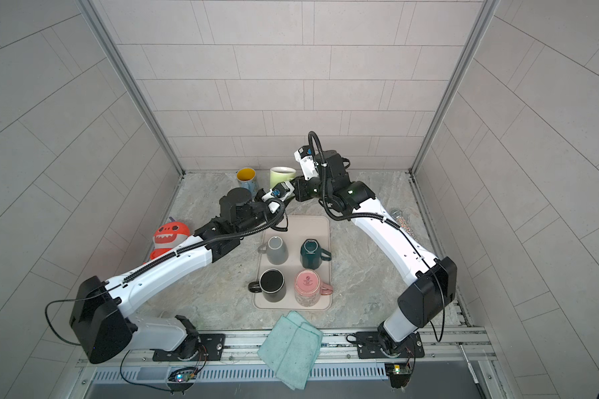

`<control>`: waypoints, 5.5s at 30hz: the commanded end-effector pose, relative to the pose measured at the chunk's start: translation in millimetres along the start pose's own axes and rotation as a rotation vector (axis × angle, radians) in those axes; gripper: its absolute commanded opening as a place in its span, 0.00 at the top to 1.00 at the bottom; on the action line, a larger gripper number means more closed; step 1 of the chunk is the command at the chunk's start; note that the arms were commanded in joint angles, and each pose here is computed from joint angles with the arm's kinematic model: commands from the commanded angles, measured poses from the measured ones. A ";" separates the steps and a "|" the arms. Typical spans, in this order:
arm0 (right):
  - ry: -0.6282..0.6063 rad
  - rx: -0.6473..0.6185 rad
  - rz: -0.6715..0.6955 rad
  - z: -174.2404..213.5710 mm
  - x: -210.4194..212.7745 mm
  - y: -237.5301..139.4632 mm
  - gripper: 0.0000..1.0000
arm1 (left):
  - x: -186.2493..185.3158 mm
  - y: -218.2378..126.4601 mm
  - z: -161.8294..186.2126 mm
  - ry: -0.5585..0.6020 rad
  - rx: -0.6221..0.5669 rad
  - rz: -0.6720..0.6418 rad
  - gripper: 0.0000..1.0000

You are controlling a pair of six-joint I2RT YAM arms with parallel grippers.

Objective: Turn the mug right side up
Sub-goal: 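Carry the upright light green mug with the right gripper farther from the robot, then lower the light green mug upright onto the table and open the right gripper, then pull the right gripper back and turn it down toward the tray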

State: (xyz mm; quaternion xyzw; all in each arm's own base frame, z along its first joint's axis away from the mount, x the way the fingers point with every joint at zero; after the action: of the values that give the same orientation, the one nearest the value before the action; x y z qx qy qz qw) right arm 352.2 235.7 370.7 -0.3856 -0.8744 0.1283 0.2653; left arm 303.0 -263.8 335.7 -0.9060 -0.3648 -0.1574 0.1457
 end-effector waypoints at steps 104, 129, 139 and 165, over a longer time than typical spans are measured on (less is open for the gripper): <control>0.026 -0.337 0.878 121.4 -278.7 82.7 1.00 | 47.3 -68.6 25.9 -0.357 0.131 -0.277 0.82; 0.016 -0.255 0.882 127.0 -267.5 84.4 0.81 | 44.9 -83.1 26.0 -0.342 0.114 -0.286 0.82; 0.025 -0.252 0.896 131.3 -264.1 79.2 0.72 | 44.0 -88.0 25.1 -0.338 0.105 -0.287 0.82; -0.006 -0.228 0.850 120.5 -178.9 -2.2 0.53 | 48.7 -107.2 14.7 -0.330 0.048 -0.330 0.80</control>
State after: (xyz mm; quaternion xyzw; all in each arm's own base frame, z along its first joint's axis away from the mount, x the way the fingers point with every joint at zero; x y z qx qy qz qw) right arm 404.7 103.2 187.3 -0.7315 -0.6579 0.1151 0.1371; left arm 264.2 -159.4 349.6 -0.8479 -0.5217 -0.0087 0.0933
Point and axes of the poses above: each gripper's point midway between its finger pads, its own y axis out along the fingers, its own x axis along the line the jaws close on, z = x × y, the point moved 6 cm from there along -y, back along the fingers
